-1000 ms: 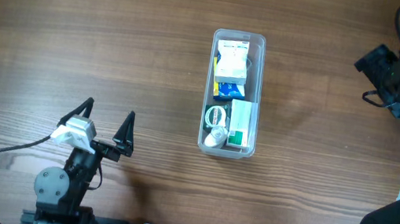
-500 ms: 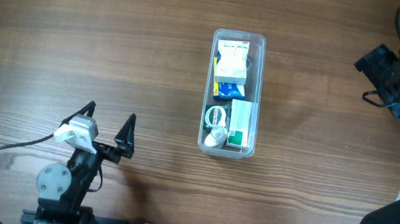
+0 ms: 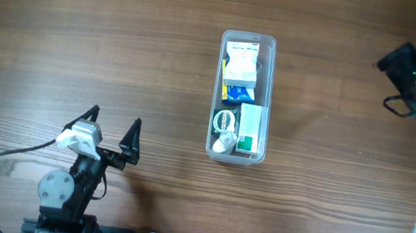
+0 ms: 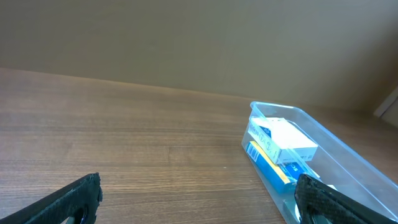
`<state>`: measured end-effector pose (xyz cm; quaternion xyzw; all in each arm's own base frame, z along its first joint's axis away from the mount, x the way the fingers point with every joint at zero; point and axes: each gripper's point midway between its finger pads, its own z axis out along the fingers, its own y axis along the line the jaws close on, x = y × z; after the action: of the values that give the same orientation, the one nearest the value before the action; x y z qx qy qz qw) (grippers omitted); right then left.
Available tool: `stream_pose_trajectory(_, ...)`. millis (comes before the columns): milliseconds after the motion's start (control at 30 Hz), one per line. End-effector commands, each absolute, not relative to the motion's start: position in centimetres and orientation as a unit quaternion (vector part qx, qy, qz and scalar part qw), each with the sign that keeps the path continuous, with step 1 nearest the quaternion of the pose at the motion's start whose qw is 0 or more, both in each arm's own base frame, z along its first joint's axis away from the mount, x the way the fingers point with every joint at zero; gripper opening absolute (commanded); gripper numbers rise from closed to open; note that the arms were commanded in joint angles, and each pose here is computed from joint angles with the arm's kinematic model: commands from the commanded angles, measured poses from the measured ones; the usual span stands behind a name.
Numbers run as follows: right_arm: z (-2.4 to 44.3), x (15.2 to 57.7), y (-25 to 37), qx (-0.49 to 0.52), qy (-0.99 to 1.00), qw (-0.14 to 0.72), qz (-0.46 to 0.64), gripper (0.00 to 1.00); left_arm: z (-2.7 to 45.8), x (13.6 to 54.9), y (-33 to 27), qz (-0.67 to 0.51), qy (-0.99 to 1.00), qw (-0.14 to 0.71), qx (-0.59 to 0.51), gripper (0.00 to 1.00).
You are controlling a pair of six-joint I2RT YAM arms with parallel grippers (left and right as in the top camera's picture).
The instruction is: Pack container
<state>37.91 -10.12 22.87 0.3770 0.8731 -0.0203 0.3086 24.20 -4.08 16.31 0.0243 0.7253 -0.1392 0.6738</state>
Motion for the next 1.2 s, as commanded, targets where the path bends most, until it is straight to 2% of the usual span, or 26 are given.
stream_pose_trajectory(0, 30.8, 34.8, -8.2, 0.358, 0.838, 0.412, 0.006, 1.00, 16.2, 24.2, -4.0, -0.133, 0.725, 0.675, 0.029, 1.00)
stream_pose_trajectory(133, 38.3, 29.3, -6.7, 0.339, 0.787, 0.514, 0.040, 1.00, 16.2, 24.2, -4.0, -0.133, 0.725, 0.675, 0.029, 1.00)
stream_pose_trajectory(300, 42.6, 24.2, -6.1, 0.329, 0.742, 0.581, 0.061, 1.00, 16.2, 24.2, -4.0, -0.133, 0.725, 0.675, 0.029, 1.00)
stream_pose_trajectory(400, 43.5, 21.6, -5.8, 0.325, 0.728, 0.600, 0.064, 1.00, 16.2, 24.2, -4.0, -0.133, 0.725, 0.675, 0.029, 1.00)
stream_pose_trajectory(467, 42.0, 20.9, -5.7, 0.326, 0.732, 0.596, 0.062, 1.00, 16.2, 24.2, -4.0, -0.133, 0.725, 0.675, 0.029, 1.00)
stream_pose_trajectory(567, 37.4, 21.2, -4.9, 0.308, 0.738, 0.596, 0.079, 1.00, 16.2, 24.2, -4.0, -0.133, 0.725, 0.675, 0.029, 1.00)
stream_pose_trajectory(767, 29.7, 23.8, -0.9, 0.187, 0.684, 0.681, 0.182, 1.00, 16.2, 24.2, -4.0, -0.133, 0.725, 0.675, 0.029, 1.00)
stream_pose_trajectory(1000, 22.0, 24.8, -0.4, 0.183, 0.663, 0.699, 0.198, 1.00, 16.2, 24.2, -4.0, -0.133, 0.725, 0.675, 0.029, 1.00)
stream_pose_trajectory(1167, 18.9, 24.9, -0.5, 0.174, 0.665, 0.703, 0.183, 1.00, 16.2, 24.2, -4.0, -0.133, 0.725, 0.675, 0.029, 1.00)
